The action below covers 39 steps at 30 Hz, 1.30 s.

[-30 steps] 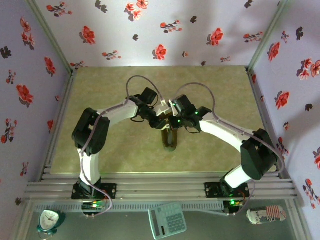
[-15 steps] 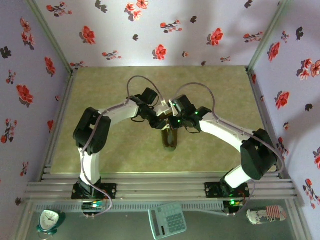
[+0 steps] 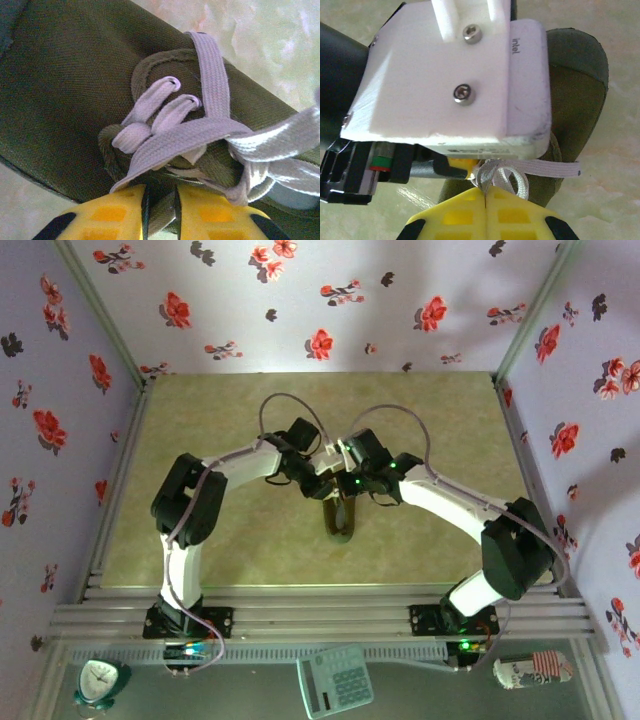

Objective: Tie the shoes

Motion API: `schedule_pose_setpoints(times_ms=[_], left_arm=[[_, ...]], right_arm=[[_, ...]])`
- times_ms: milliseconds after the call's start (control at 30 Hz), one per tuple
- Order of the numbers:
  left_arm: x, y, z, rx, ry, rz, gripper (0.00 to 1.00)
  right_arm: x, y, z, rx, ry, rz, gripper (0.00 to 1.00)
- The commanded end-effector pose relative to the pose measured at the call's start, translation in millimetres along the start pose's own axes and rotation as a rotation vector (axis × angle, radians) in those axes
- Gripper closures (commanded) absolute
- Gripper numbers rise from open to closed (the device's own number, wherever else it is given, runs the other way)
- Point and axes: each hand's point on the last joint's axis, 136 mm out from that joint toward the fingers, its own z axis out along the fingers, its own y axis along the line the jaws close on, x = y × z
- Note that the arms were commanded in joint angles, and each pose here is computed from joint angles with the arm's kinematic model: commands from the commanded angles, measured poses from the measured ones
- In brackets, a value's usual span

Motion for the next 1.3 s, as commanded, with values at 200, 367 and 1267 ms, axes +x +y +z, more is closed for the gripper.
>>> schedule_pose_setpoints(times_ms=[200, 367, 1267], left_arm=[[-6, -3, -11, -0.04, -0.039, 0.018, 1.0], [-14, -14, -34, -0.047, -0.125, 0.016, 1.0], [-52, 28, -93, -0.037, -0.653, -0.369, 1.0]], right_arm=[[-4, -2, -2, 0.012, -0.007, 0.005, 1.0], [-5, -6, -5, 0.026, -0.027, 0.009, 1.0], [19, -44, -5, 0.131, 0.006, 0.126, 1.0]])
